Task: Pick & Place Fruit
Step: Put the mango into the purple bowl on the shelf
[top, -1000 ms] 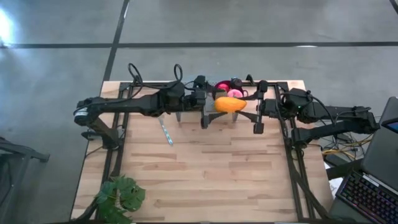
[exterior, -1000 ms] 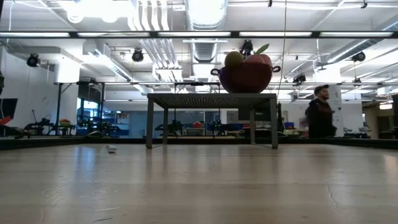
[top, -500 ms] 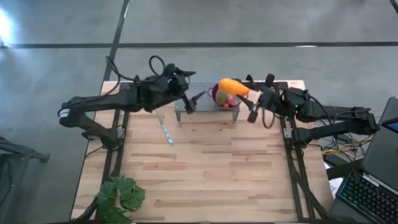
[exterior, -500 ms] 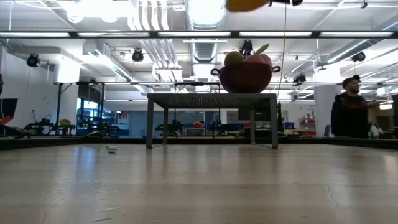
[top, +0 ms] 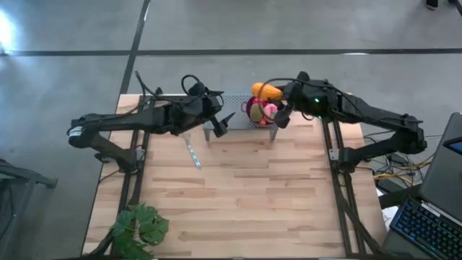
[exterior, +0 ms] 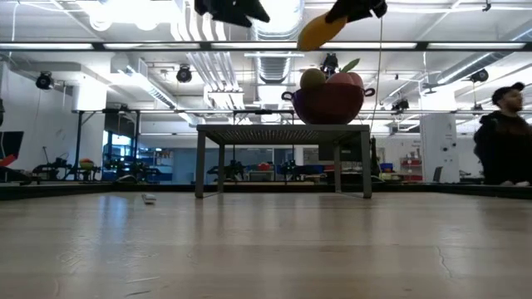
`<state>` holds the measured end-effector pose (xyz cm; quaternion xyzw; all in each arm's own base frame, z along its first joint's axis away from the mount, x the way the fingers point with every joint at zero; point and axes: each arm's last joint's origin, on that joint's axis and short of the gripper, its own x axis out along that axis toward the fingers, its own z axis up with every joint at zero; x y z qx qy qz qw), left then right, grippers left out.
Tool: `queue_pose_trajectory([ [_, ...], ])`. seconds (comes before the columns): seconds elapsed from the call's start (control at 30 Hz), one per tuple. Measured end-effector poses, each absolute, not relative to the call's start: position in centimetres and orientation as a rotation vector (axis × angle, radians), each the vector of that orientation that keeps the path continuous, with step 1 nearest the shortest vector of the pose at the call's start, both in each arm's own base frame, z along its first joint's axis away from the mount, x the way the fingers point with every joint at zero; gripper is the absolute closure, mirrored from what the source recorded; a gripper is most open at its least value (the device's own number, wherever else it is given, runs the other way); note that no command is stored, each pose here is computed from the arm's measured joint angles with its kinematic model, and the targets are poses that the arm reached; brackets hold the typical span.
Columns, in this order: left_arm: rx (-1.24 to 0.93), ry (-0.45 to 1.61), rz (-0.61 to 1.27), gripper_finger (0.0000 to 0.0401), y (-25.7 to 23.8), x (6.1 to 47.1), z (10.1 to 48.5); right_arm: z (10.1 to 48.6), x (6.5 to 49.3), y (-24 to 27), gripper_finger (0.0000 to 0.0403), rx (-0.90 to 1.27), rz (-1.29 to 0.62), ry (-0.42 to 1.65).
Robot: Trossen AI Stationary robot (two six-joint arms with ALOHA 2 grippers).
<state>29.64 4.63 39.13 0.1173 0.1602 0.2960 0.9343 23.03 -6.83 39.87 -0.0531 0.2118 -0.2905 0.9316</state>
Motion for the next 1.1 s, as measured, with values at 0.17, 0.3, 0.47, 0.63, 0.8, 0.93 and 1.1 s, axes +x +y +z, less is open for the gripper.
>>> queue_pose_trajectory([
  [0.17,0.226,0.388,0.602,0.0004,4.6,29.8,36.6,41.2,24.3,-7.3,0.0214,-0.080,-0.636,0.510],
  [0.3,0.103,0.373,0.627,0.0004,4.7,29.6,35.6,41.3,25.1,-7.8,0.0209,-0.054,-0.663,0.562],
  [0.47,0.097,0.349,0.620,0.0004,4.3,29.0,35.4,40.5,25.8,-8.5,0.0204,-0.043,-0.681,0.613],
  [0.63,0.084,0.288,0.578,0.0004,3.6,28.8,34.9,39.9,26.0,-9.4,0.0213,-0.034,-0.710,0.639],
  [0.8,0.081,0.264,0.559,0.0004,3.0,28.8,34.3,39.8,25.5,-10.0,0.0208,-0.007,-0.736,0.648],
  [0.93,0.080,0.254,0.555,0.0004,2.9,28.8,34.4,39.3,25.5,-10.3,0.0204,0.016,-0.745,0.660],
  [1.1,0.081,0.252,0.553,0.0004,2.8,28.8,34.5,38.4,25.8,-10.4,0.0211,0.017,-0.737,0.690],
])
